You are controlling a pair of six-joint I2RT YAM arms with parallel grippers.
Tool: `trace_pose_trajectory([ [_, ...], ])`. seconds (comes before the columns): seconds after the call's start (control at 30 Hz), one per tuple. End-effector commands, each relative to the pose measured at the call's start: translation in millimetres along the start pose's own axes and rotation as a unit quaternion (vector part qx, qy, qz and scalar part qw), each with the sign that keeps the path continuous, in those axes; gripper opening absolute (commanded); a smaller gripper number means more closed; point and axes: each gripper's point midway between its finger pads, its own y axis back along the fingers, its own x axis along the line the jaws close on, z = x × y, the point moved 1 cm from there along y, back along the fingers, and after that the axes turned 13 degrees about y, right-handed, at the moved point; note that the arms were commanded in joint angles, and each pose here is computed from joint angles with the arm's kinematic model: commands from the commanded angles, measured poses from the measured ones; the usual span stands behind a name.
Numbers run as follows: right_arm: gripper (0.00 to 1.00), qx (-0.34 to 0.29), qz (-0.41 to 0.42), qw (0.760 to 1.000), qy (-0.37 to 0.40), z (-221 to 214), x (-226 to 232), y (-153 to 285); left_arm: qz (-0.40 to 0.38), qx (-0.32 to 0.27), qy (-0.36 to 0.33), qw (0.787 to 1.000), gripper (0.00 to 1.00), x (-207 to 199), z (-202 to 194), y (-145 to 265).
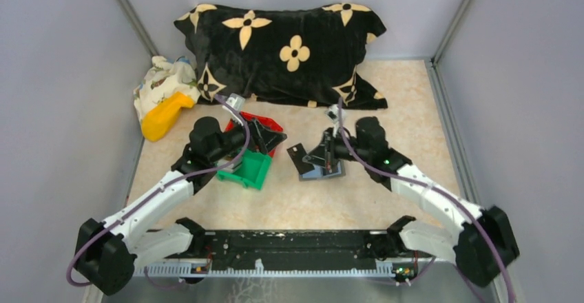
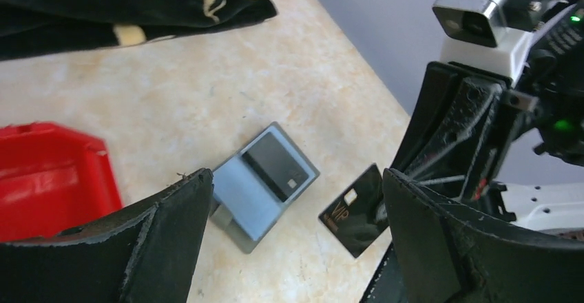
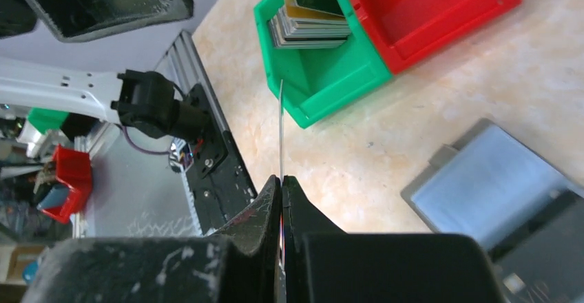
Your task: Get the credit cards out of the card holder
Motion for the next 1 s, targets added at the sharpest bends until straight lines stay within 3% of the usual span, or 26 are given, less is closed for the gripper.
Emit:
trace_pose_trajectory([
  [0.0, 0.0, 0.032, -0.028, 0.996, 0.081, 16, 3, -37, 0.103, -0.017, 0.004, 0.995, 0.97, 33, -1, 21],
  [0.43, 0.0, 0.185, -0.095, 0.952, 0.223, -17, -9, -160, 0.13, -0.05, 0.0, 0.99, 0.97, 24, 17, 49],
  [0.73, 0.0, 0.193, -0.078, 0.943, 0.259, -39, 5, -192, 0.161, -0.09, -0.004, 0.983, 0.98, 25, 30, 71],
  [0.97, 0.0, 0.192, -0.069, 0.931, 0.303, -41, 23, -200, 0.221, -0.175, -0.002, 0.96, 0.99, 19, 67, 107],
])
